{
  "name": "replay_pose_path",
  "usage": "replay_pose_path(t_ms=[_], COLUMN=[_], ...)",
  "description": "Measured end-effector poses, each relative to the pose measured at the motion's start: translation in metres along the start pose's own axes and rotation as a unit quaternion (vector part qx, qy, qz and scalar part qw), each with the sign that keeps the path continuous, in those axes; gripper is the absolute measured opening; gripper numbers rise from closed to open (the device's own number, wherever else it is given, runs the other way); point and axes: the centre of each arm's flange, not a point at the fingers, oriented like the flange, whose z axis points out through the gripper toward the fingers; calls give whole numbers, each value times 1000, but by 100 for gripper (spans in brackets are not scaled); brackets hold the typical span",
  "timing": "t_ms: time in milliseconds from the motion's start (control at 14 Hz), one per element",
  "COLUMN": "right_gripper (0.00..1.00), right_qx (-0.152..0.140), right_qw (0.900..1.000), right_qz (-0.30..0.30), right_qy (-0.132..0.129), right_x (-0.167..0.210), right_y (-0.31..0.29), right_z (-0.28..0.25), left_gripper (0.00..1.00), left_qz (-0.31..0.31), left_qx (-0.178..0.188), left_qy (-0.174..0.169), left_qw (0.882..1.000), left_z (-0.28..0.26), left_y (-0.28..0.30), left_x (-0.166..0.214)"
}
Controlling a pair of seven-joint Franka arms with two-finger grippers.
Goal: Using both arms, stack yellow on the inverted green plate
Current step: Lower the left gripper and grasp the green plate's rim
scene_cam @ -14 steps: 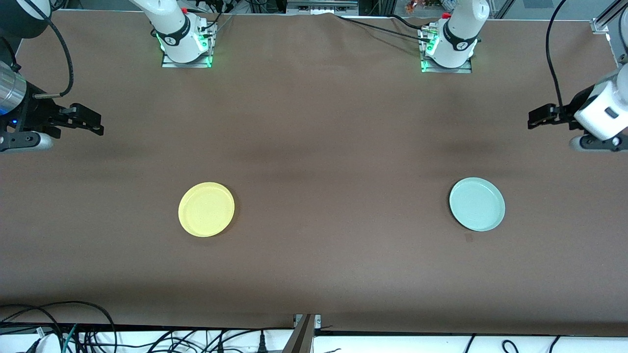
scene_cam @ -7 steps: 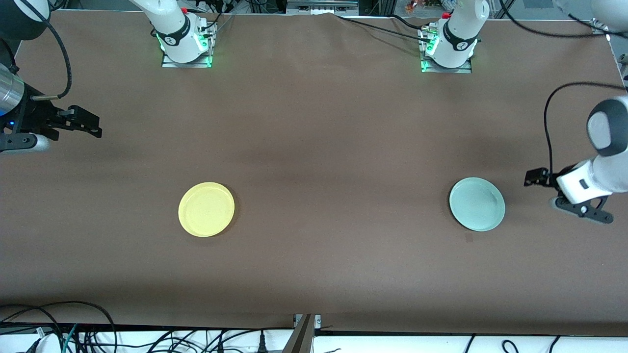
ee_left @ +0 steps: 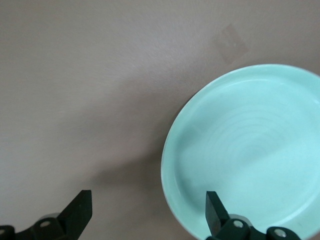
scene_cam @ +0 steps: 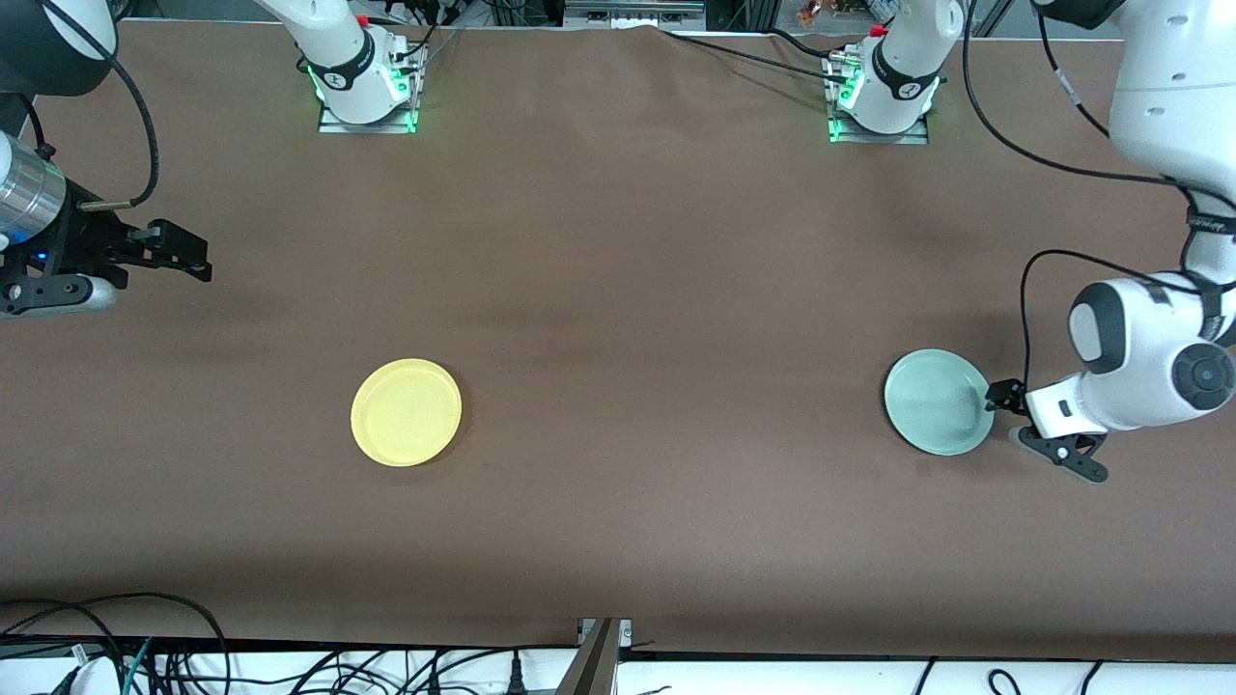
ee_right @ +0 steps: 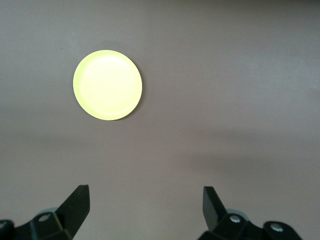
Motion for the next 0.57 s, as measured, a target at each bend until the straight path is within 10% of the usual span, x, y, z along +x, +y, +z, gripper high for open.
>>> replay_pose_path(t_ms=[214,571], right_gripper=[100,100], right_qx=[0,2], right_qw=[1000,1000], right_qz=[-5,-6], right_qy=[0,0], right_x=[0,0], right_y=[1,1], right_z=[0,0], left_gripper=[93,38], left_qz=[8,12], left_qx=[-10,-14], left_qy=[-7,-11], left_qw=[1000,1000], left_z=[21,30], left_y=[7,8], left_x=[4,3])
